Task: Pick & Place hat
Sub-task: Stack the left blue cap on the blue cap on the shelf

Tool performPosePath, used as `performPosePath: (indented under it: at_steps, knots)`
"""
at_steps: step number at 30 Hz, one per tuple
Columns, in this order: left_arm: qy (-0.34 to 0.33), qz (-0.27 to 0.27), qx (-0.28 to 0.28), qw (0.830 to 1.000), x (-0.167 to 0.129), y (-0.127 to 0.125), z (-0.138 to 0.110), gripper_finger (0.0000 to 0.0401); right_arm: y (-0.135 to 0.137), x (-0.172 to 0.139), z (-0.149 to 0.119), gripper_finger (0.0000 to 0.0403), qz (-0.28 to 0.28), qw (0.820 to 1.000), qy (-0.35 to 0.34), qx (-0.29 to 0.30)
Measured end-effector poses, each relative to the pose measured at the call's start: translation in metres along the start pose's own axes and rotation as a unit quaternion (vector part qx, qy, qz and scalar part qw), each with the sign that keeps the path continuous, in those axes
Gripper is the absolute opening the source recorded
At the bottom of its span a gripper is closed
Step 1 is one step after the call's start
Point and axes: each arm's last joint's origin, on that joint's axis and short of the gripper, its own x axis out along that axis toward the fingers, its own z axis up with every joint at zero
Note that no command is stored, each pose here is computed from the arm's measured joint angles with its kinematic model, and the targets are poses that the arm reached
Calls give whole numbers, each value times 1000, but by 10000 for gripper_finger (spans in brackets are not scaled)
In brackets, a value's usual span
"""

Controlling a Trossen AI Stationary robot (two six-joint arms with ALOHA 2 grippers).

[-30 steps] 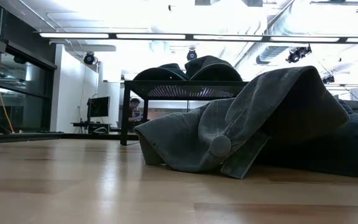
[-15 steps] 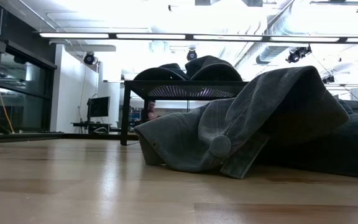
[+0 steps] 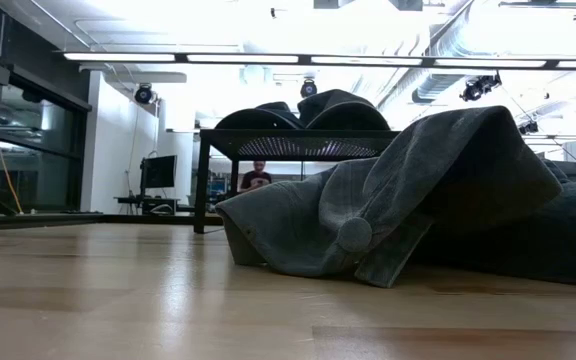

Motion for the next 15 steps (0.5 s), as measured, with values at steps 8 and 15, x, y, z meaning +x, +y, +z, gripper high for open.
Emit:
performPosePath:
  at_steps: [8, 15]
  knots:
    - [3, 35, -11, 999, 0, 2, 0, 20, 1, 0, 0, 53, 13, 1000, 2, -1]
    - [8, 88, -20, 996, 2, 5, -2, 45, 1, 0, -1, 11, 15, 1000, 5, 0]
